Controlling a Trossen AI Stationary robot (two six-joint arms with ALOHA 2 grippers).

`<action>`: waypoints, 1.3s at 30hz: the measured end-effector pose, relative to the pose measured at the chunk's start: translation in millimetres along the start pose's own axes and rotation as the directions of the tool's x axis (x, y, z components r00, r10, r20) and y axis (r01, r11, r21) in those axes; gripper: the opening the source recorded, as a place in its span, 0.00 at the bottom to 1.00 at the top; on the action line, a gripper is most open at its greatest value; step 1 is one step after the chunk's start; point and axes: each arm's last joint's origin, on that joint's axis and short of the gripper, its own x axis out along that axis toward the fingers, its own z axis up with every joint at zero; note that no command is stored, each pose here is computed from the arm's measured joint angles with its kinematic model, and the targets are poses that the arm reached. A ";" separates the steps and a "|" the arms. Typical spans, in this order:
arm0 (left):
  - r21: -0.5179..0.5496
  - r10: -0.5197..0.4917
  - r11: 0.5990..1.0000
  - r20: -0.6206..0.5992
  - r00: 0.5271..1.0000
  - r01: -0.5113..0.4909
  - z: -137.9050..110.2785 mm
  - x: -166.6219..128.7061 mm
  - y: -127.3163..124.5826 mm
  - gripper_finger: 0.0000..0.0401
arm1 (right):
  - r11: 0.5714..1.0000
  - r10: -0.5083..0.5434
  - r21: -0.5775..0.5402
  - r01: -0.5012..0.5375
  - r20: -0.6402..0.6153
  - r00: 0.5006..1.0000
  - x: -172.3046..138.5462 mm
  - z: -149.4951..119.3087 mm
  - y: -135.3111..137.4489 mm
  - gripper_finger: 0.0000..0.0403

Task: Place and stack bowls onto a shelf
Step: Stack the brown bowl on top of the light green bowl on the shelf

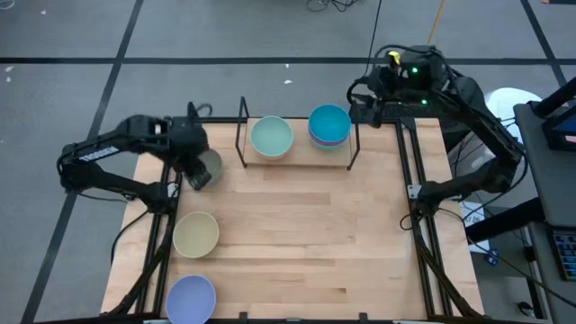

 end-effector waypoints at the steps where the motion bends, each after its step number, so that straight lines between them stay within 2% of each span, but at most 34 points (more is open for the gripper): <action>1: 0.004 -0.001 1.000 -0.022 1.000 0.002 -4.0 4.2 -1.9 0.04 | 1.000 -0.003 -0.010 0.003 0.004 1.000 -2.2 0.0 -0.1 0.40; 6: -0.008 -0.007 1.000 -0.080 0.997 0.006 -14.2 14.4 -10.8 0.03 | 0.999 -0.009 -0.033 0.010 0.015 1.000 -7.0 0.0 -0.1 0.40; 9: -0.027 -0.002 1.000 -0.102 0.995 -0.001 -18.1 18.9 -13.7 0.05 | 0.999 -0.009 -0.036 0.009 0.014 1.000 -6.8 0.0 -0.1 0.40; 14: 0.014 0.013 1.000 -0.171 0.985 -0.010 -25.0 33.1 -15.9 0.10 | 0.999 -0.009 -0.036 0.009 0.014 1.000 -6.8 0.0 -0.1 0.40; 17: -0.011 0.024 1.000 -0.224 0.974 -0.027 -29.5 46.6 -15.8 0.15 | 1.000 -0.008 -0.028 0.009 0.015 1.000 -6.8 0.0 -0.1 0.40; 20: -0.070 0.034 0.996 -0.257 0.966 -0.054 -34.2 64.7 -16.8 0.20 | 1.000 -0.008 -0.010 0.008 0.015 1.000 -6.8 0.0 -0.1 0.40; 23: -0.175 -0.001 0.983 -0.272 0.962 -0.048 -37.5 83.4 -20.9 0.24 | 1.000 -0.007 -0.010 0.008 0.015 1.000 -6.8 0.0 -0.1 0.40; 26: -0.277 -0.074 0.961 -0.254 0.964 0.001 -39.0 100.0 -28.7 0.26 | 1.000 -0.007 -0.009 0.008 0.014 1.000 -6.8 0.0 -0.1 0.40; 31: -0.337 -0.176 0.936 -0.208 0.962 0.099 -44.9 118.6 -43.8 0.27 | 1.000 -0.007 -0.009 0.008 0.015 1.000 -6.8 0.0 -0.1 0.40; 34: -0.433 -0.171 0.898 -0.194 0.966 0.072 -51.6 125.2 -47.8 0.27 | 1.000 -0.008 -0.009 0.008 0.015 1.000 -6.9 0.0 -0.1 0.40; 39: -0.471 -0.129 0.882 -0.203 0.971 0.019 -63.6 128.7 -50.5 0.27 | 1.000 -0.007 -0.018 0.008 0.015 1.000 -6.8 0.0 -0.1 0.40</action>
